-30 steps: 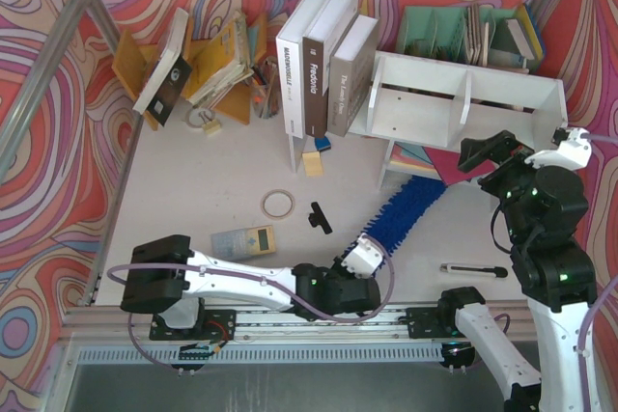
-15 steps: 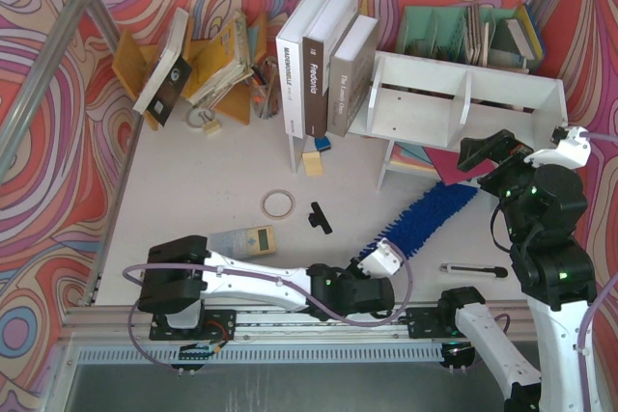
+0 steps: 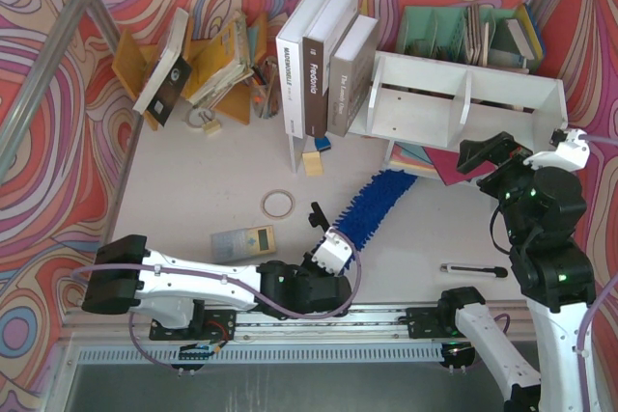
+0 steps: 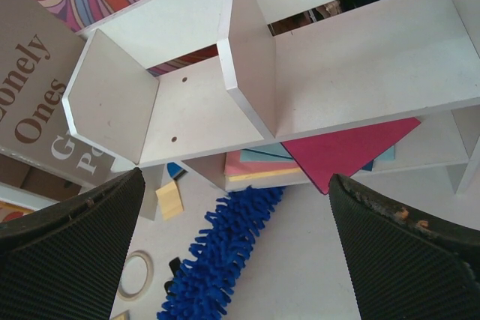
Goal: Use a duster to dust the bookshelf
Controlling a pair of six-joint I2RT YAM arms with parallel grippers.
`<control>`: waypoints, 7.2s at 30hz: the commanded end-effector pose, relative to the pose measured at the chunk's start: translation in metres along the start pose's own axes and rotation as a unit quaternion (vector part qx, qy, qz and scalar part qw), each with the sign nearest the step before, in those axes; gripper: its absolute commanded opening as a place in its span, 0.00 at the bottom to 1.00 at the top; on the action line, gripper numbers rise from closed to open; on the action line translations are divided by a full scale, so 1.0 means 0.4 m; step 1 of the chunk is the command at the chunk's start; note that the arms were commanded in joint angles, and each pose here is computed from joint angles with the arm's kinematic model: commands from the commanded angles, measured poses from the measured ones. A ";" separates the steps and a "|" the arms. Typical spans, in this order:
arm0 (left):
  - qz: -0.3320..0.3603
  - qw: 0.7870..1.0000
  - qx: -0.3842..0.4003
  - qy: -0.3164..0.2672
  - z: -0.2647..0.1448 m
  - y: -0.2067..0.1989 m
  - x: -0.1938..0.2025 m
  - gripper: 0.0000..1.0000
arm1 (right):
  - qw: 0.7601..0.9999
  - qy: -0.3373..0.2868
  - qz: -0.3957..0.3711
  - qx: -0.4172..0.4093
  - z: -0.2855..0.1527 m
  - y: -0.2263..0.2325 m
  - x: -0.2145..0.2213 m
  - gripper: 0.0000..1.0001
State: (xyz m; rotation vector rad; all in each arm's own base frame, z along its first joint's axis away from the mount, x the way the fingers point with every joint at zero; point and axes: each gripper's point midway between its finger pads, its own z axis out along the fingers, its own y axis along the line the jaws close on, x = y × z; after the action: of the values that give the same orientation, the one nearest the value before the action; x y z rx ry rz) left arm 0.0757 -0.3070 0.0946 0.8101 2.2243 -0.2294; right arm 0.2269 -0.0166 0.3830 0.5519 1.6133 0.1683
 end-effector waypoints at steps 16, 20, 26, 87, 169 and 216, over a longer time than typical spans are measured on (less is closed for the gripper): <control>0.119 0.986 0.098 -0.058 0.078 -0.302 -0.237 0.00 | 1.000 -0.018 0.001 -0.003 -0.021 -0.001 -0.021 0.99; 0.109 0.989 0.091 -0.050 0.085 -0.281 -0.223 0.00 | 1.000 -0.016 -0.001 -0.001 -0.022 -0.004 -0.017 0.99; 0.076 0.994 0.059 -0.045 0.073 -0.188 -0.179 0.00 | 1.000 -0.016 0.000 -0.003 -0.016 -0.002 -0.015 0.99; 0.087 0.990 0.107 -0.005 0.151 -0.240 -0.173 0.00 | 1.000 -0.009 0.000 -0.001 -0.008 -0.004 -0.002 0.99; 0.108 0.991 0.069 0.024 0.189 -0.217 -0.117 0.00 | 1.000 -0.001 0.004 -0.006 -0.002 0.001 0.010 0.99; -0.041 0.998 -0.017 0.046 0.152 -0.063 -0.014 0.00 | 1.000 -0.010 -0.004 -0.004 0.001 0.002 -0.007 0.99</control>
State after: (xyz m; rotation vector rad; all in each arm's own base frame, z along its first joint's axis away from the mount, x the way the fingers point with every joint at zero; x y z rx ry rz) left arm 0.0940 -0.3457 0.0443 0.7758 2.3419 -0.1816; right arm 0.2312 -0.0147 0.3722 0.5472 1.6415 0.1684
